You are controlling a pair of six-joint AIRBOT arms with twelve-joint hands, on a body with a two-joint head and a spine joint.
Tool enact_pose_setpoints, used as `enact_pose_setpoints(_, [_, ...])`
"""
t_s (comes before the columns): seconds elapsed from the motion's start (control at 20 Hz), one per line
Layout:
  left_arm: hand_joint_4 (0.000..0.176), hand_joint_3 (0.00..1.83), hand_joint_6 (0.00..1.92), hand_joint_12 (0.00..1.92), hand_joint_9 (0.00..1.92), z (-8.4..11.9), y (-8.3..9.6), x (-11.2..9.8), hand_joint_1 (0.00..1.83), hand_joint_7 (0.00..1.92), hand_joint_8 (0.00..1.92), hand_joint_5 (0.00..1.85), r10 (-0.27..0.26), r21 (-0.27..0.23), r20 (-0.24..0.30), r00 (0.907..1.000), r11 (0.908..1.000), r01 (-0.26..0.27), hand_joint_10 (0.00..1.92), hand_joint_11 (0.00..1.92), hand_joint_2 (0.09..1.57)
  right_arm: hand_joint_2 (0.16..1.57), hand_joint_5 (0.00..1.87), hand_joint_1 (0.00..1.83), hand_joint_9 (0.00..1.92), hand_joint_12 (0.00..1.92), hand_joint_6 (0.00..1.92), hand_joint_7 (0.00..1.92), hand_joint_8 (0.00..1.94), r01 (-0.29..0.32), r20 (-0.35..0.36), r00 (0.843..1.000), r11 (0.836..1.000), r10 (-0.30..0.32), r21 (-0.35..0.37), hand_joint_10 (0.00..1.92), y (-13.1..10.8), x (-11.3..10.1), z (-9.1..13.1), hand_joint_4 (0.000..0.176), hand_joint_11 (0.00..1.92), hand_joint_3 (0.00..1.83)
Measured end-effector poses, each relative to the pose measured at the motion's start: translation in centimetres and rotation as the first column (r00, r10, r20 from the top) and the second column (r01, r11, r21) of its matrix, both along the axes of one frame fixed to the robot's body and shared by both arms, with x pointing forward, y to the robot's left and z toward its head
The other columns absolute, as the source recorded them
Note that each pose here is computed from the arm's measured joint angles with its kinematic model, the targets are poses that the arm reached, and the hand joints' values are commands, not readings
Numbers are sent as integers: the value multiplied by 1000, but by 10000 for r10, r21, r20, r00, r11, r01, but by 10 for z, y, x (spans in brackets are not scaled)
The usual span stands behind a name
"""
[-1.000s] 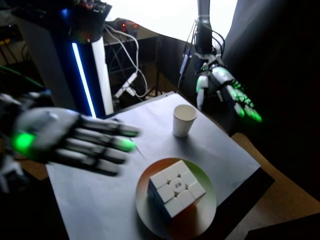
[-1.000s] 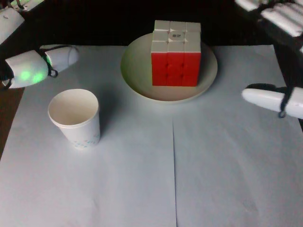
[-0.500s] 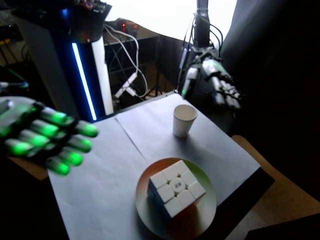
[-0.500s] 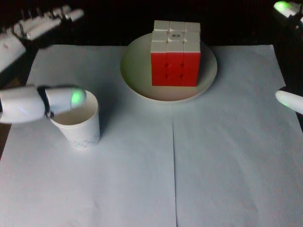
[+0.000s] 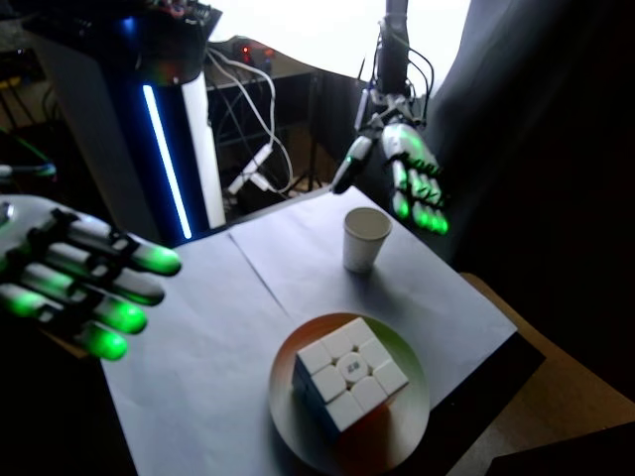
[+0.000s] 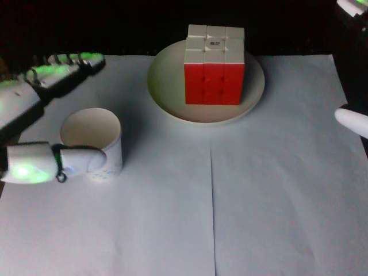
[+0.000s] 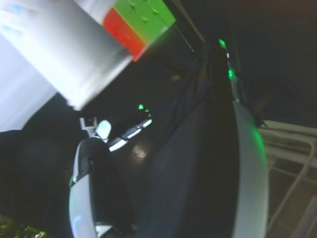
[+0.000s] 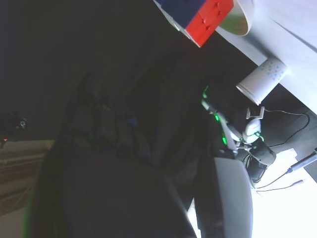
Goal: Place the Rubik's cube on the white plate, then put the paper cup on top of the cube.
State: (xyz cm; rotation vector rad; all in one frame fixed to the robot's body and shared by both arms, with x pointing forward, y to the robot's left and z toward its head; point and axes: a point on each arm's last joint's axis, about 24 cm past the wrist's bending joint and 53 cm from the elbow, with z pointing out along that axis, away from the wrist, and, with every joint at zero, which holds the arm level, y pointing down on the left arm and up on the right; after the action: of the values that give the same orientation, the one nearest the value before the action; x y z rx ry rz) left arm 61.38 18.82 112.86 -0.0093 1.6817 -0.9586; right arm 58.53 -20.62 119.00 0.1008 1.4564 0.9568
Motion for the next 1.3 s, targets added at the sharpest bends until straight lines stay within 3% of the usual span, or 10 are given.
enact_pose_setpoints(0.2, [112, 2, 2, 434, 101, -28, -3, 6, 678, 130, 5, 13, 109, 140, -657, 9978, 9999, -100, 18, 0, 988, 1203, 0, 617, 146, 744, 0, 56, 6, 15, -67, 10000, 10000, -14, 45, 12, 1, 0, -2, 0, 0, 2])
enact_pose_setpoints(0.4, [54, 0, 81, 1167, 306, -31, 1, 11, 964, 392, 38, 347, 268, 164, -729, 9970, 9995, -257, 104, 0, 1032, 1195, 0, 598, 107, 647, 0, 12, 2, 37, -76, 10000, 10000, -37, 57, 1, 0, 1, -3, 0, 0, 0])
enact_pose_setpoints(0.5, [0, 1, 758, 1692, 208, -31, 3, 12, 1042, 469, 505, 367, 351, 125, -761, 9965, 9993, -342, 1134, 0, 1076, 1215, 0, 586, 135, 675, 0, 58, 14, 30, -76, 10000, 10000, -29, 67, 11, 1, 0, -3, 0, 0, 5])
enact_pose_setpoints(0.55, [30, 3, 1302, 1912, 153, -30, 2, 12, 1078, 209, 1477, 285, 348, 46, -756, 9965, 9994, -346, 1815, 99, 1093, 1203, 0, 612, 116, 645, 0, 38, 2, 40, -79, 10000, 10000, -39, 71, 2, 0, 1, -3, 6, 0, 0])
enact_pose_setpoints(0.7, [65, 0, 1634, 1921, 263, -28, 2, 12, 1127, 188, 1756, 286, 302, -2, -676, 9973, 9995, -303, 1921, 422, 1054, 1211, 0, 610, 119, 669, 0, 35, 5, 63, -137, 9999, 10000, -62, 72, 8, 0, 1, -5, 14, 0, 2])
enact_pose_setpoints(0.85, [0, 42, 1469, 1921, 356, -24, 0, 13, 1011, 262, 1911, 684, 256, -75, -559, 9981, 9996, -260, 1921, 499, 1231, 1210, 0, 626, 115, 662, 0, 43, 0, 57, -146, 9999, 10000, -56, 80, 0, 0, 0, -5, 16, 0, 0])
enact_pose_setpoints(0.95, [71, 0, 1919, 1921, 354, -17, -3, 13, 1102, 250, 1921, 315, 196, -178, -398, 9990, 9996, -203, 1921, 504, 1093, 1215, 0, 624, 112, 588, 0, 33, 3, 61, -153, 9999, 10000, -59, 77, 2, 0, 0, -6, 22, 0, 2])
enact_pose_setpoints(1.05, [0, 0, 1865, 1921, 405, -7, -4, 10, 1159, 300, 1921, 306, 73, -335, -137, 9999, 9994, -78, 1921, 512, 1086, 1215, 0, 639, 128, 629, 0, 47, 3, 74, -162, 9998, 9999, -73, 77, 3, 0, 0, -6, 29, 0, 0])
enact_pose_setpoints(1.2, [0, 13, 1524, 1921, 354, 12, -4, 12, 1032, 294, 1747, 632, 26, -610, 355, 9994, 9981, -4, 1921, 486, 1274, 1216, 0, 646, 115, 631, 0, 38, 5, 89, -171, 9998, 9999, -88, 50, 3, -1, 1, -7, 22, 0, 0])
enact_pose_setpoints(1.3, [0, 0, 1735, 1921, 309, 32, -6, 18, 1259, 273, 1779, 310, 37, -936, 855, 9963, 9956, 44, 1918, 393, 1111, 1224, 0, 607, 150, 727, 0, 69, 5, 86, -164, 9998, 9999, -85, 52, 11, -1, 1, -6, 12, 0, 2])
